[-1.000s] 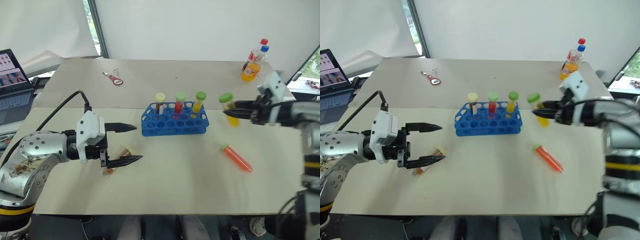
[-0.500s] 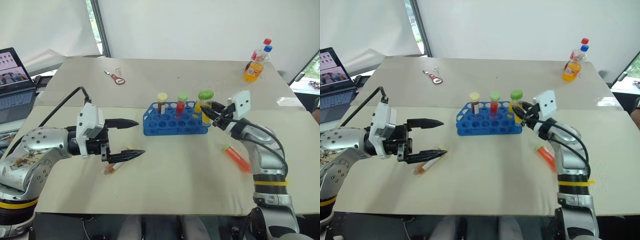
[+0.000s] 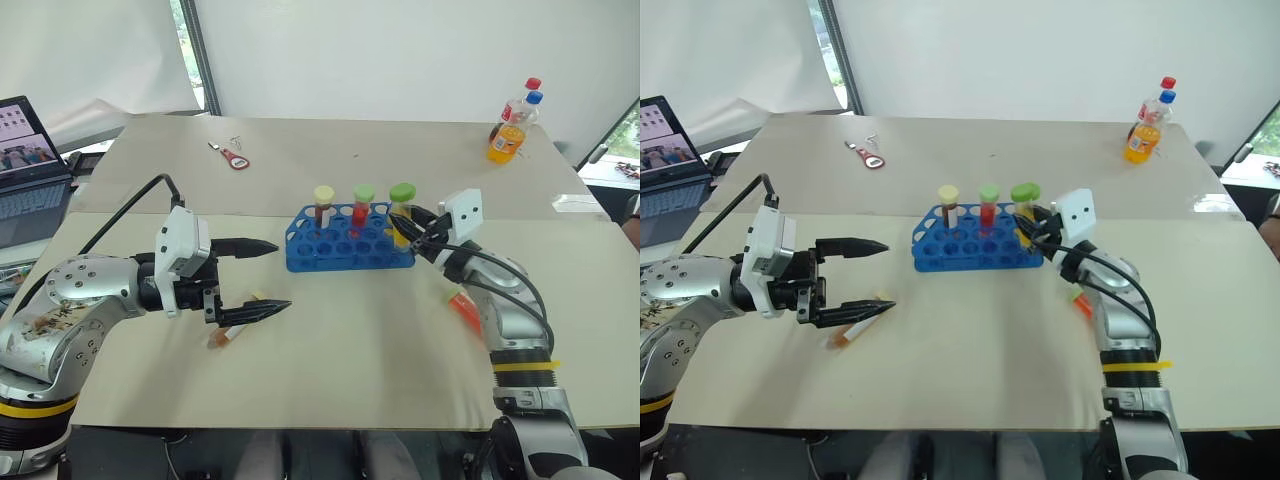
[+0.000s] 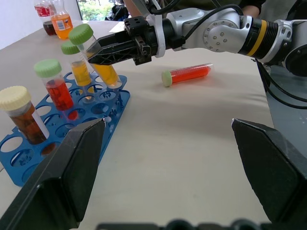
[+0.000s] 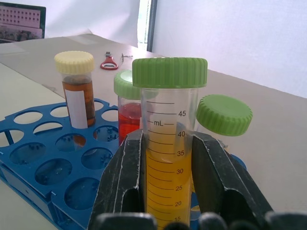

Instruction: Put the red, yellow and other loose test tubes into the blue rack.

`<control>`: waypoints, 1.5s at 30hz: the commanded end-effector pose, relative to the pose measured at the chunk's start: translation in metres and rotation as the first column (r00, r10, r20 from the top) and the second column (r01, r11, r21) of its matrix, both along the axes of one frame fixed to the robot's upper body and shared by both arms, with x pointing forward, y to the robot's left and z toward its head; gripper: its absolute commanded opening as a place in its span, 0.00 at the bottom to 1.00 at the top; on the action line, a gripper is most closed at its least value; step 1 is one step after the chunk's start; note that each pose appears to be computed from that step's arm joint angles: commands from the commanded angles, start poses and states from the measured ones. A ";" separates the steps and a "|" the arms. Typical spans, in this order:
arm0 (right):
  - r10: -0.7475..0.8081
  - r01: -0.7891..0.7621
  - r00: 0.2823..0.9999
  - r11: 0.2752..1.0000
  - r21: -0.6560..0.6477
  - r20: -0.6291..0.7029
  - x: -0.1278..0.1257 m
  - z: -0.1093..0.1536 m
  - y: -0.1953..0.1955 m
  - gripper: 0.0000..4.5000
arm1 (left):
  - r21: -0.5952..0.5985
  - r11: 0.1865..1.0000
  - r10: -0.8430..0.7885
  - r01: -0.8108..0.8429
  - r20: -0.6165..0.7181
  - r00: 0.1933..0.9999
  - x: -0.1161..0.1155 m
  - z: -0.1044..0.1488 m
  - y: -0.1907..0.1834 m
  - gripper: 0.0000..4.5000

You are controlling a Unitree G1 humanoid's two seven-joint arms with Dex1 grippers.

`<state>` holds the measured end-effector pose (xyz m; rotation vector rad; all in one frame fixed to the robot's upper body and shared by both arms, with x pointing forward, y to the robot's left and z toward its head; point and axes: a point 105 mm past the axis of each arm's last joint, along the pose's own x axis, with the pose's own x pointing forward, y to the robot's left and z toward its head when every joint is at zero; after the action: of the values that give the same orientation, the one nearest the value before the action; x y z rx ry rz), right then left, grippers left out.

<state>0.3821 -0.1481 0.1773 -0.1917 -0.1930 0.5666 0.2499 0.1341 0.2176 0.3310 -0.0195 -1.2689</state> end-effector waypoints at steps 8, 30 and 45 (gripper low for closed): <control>-0.131 0.127 0.991 0.981 0.147 0.014 0.000 -0.009 -0.006 0.21 | -0.043 0.999 -0.006 0.008 0.049 0.999 -0.002 0.009 -0.009 1.00; -0.059 0.041 0.992 0.987 -0.156 -0.113 -0.056 0.019 -0.055 0.81 | -0.081 0.995 0.065 -0.061 0.045 0.997 0.009 -0.001 -0.010 1.00; -0.278 -0.193 0.691 0.819 -0.541 -0.667 -0.086 -0.038 -0.102 0.81 | 0.118 0.991 -0.063 0.064 -0.008 0.998 -0.028 -0.031 0.004 1.00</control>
<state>0.2941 -0.2438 0.1356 -0.5308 0.7742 0.6276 0.2276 0.1409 0.1780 0.3781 0.0910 -1.3210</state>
